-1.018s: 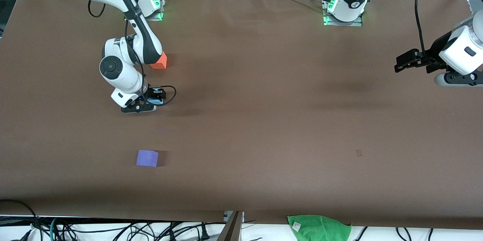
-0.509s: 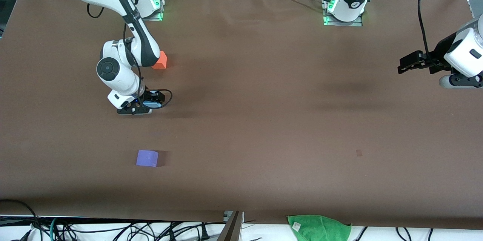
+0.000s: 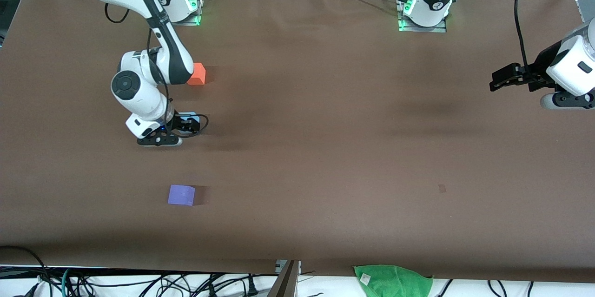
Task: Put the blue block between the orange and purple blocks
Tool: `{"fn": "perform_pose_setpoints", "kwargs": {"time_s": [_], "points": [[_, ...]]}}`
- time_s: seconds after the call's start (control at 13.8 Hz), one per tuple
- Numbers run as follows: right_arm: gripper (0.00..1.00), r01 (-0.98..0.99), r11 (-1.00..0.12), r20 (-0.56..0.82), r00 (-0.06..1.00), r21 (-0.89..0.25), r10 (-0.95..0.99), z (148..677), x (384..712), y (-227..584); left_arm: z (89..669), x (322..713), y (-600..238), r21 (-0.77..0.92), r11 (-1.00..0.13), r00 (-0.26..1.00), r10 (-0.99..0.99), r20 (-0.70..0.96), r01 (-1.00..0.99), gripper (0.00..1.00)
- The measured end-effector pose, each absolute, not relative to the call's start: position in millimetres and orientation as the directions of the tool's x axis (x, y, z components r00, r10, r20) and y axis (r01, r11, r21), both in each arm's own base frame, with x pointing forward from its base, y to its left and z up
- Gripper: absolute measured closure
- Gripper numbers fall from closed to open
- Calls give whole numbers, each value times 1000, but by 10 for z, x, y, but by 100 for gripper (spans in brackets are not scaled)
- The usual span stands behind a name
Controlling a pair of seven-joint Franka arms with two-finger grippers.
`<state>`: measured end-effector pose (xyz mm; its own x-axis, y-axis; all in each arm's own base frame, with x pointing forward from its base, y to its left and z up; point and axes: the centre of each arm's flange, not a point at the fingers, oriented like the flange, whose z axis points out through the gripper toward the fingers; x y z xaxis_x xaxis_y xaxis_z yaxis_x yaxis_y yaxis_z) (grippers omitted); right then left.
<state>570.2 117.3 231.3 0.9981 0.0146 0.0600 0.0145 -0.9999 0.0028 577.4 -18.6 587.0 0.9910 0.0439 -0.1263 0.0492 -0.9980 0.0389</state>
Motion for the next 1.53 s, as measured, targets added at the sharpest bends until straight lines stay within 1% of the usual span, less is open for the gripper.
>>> {"fn": "perform_pose_setpoints", "kwargs": {"time_s": [0.15,0.29,0.44,0.58,0.65,0.8,0.95,1.09,1.53], "points": [[0,9,-1000,67,998,-4,9,2521,5799,1163,5873,5775,-188,39,-998,991,44,-126,49,0],[0,21,-1000,17,1000,-19,20,2970,5908,1264,5865,5779,-190,39,-998,991,43,-127,49,0],[0,37,-999,-50,998,-36,39,3718,6007,1360,5853,5785,-191,38,-998,991,43,-129,49,0],[0,57,-997,-75,995,-49,60,4557,6012,1401,5845,5791,-191,38,-998,990,43,-131,49,0],[0,67,-997,-74,995,-46,70,4924,5964,1390,5844,5792,-191,38,-998,990,43,-131,49,0],[0,77,-996,-73,994,-43,80,5429,5799,1324,5845,5793,-192,38,-998,990,43,-131,49,0],[0,72,-997,-84,994,-42,75,5700,5630,1192,5846,5794,-191,38,-998,991,43,-130,49,0],[0,72,-997,-85,994,-37,75,5807,5580,1019,5844,5795,-192,38,-998,990,43,-131,49,0],[0,85,-996,-109,990,-37,88,5728,5610,817,5821,5805,-193,37,-998,990,43,-135,49,0]]}}
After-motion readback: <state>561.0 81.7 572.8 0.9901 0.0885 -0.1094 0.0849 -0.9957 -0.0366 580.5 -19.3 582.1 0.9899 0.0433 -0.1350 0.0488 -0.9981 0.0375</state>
